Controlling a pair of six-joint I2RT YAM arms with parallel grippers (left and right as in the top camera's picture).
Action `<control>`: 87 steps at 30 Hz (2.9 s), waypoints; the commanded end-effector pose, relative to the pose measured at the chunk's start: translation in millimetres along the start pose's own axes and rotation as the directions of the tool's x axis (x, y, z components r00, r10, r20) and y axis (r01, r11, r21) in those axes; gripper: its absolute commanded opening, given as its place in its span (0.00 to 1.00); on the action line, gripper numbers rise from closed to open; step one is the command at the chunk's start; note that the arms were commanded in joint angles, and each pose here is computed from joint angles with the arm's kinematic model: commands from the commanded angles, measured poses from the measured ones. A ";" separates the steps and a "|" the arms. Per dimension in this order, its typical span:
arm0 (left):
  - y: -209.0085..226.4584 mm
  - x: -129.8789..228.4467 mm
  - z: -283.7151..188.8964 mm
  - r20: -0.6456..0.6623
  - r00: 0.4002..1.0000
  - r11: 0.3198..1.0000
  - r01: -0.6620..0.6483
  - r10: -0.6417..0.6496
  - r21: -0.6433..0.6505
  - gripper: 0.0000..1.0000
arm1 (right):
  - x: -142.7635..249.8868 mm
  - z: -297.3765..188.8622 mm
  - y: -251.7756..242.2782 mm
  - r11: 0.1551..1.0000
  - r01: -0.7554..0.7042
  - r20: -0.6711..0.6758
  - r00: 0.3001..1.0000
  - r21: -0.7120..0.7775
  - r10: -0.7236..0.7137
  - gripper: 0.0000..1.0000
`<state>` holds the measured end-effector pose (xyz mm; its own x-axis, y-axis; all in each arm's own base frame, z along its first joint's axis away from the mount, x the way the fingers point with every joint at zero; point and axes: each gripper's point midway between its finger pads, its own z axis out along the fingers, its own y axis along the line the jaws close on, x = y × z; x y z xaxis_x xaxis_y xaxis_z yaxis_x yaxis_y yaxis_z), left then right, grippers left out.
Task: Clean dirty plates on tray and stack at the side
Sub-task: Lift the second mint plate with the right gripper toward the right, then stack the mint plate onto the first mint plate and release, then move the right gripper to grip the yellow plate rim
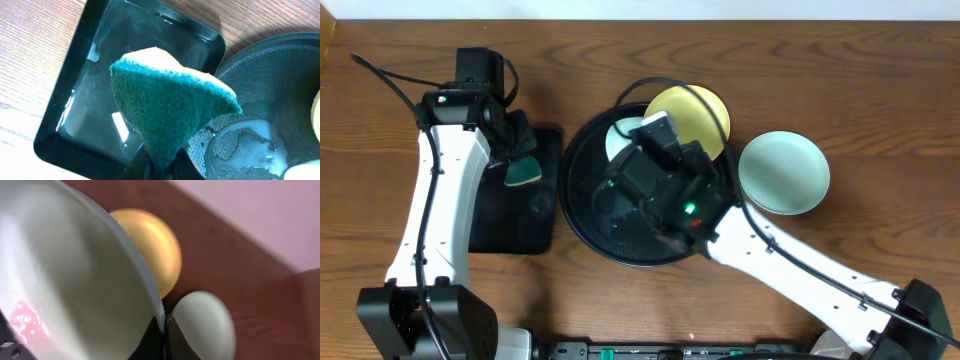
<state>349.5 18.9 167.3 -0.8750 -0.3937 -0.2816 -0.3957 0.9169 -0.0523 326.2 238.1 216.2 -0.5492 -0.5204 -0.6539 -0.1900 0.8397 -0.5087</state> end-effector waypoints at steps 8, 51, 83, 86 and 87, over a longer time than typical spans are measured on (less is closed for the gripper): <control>2.2 -0.6 1.5 -0.002 1.000 1.000 -0.008 0.008 -0.011 0.08 | -50.9 -61.8 -53.1 0.949 -0.056 0.240 0.971 0.311 -0.021 0.01; 3.5 3.2 4.7 -0.015 1.000 1.000 -0.014 0.014 -0.016 0.07 | 57.1 55.1 -99.0 0.593 -0.678 -0.515 0.727 -0.434 0.455 0.01; 3.1 2.2 4.7 -0.011 1.000 1.000 -0.024 0.023 -0.014 0.07 | 234.3 133.2 -168.9 0.636 -0.765 -0.565 0.481 0.103 0.670 0.34; 3.1 2.3 4.7 -0.011 1.000 1.000 -0.024 0.023 -0.014 0.07 | 210.9 133.0 -159.8 0.638 -0.770 -0.562 0.524 0.008 0.640 0.34; 3.1 2.3 4.7 -0.011 1.000 1.000 -0.024 0.023 -0.014 0.08 | 201.0 132.6 -157.6 0.634 -0.773 -0.557 0.536 -0.021 0.635 0.35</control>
<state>348.4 18.8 165.5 -0.8784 -0.3895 -0.2770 -0.3918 0.9187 -0.0494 338.2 -39.0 74.4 -0.8608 0.3848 -0.3330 0.3610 0.9230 0.1331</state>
